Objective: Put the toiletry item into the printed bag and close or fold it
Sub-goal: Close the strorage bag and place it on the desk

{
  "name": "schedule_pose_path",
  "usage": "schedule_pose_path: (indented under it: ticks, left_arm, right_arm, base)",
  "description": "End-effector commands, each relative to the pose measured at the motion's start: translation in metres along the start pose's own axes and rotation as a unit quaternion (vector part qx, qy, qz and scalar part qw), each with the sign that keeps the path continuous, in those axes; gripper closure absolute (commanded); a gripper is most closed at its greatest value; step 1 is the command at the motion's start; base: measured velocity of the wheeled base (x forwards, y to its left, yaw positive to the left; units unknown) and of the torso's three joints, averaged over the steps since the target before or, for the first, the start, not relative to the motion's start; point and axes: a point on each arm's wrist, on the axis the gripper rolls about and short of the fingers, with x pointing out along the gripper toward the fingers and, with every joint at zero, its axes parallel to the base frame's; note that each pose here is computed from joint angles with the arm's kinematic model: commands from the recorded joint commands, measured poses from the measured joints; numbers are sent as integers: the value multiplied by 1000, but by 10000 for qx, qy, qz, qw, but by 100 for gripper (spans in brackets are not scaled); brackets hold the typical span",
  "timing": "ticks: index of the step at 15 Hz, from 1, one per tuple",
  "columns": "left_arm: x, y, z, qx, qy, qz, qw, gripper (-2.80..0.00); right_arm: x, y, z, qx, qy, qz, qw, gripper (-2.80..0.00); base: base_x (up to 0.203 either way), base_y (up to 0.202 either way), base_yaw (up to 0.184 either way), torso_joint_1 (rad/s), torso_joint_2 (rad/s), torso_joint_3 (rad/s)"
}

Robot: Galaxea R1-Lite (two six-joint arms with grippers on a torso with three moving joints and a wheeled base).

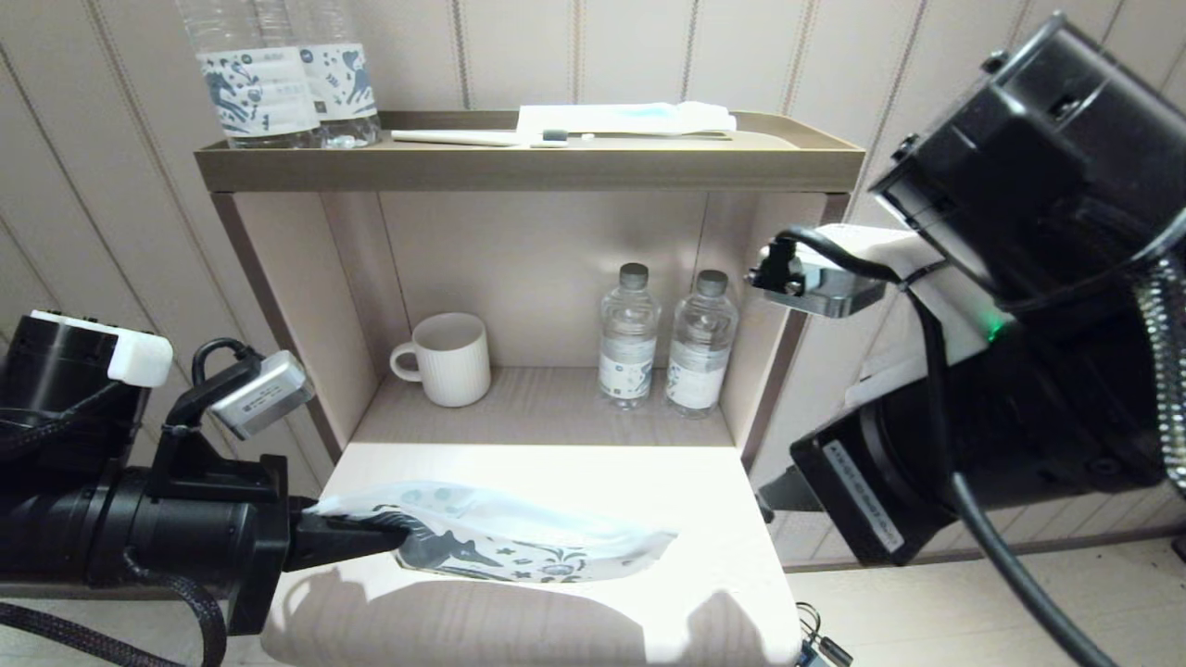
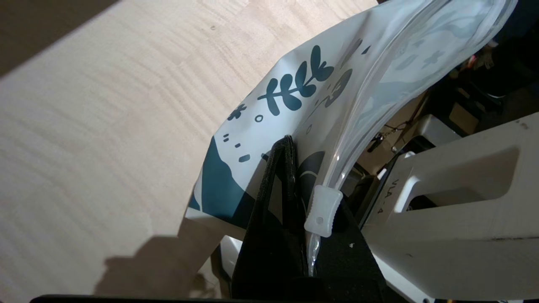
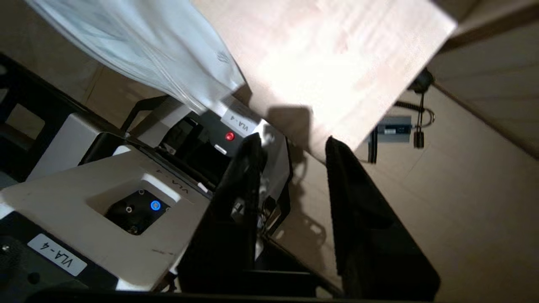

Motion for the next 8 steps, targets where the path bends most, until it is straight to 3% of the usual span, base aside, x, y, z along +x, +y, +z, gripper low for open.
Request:
schedule_pose_path:
  ticks: [1, 5, 8]
  left_arm:
    - [6, 6, 3, -28, 46, -29, 10000, 0]
    - [12, 16, 18, -5, 22, -3, 10000, 0]
    - [29, 32, 25, -132, 136, -161, 9997, 0]
  right_arm:
    - [9, 12, 7, -414, -135, 167, 9989, -280]
    - [16, 16, 23, -1434, -400, 188, 9887, -280]
    - [-2, 18, 37, -1640, -899, 310, 9819, -280]
  base:
    - [0, 0, 0, 0, 0, 0]
    - [0, 0, 0, 0, 0, 0]
    - [0, 0, 0, 0, 0, 0]
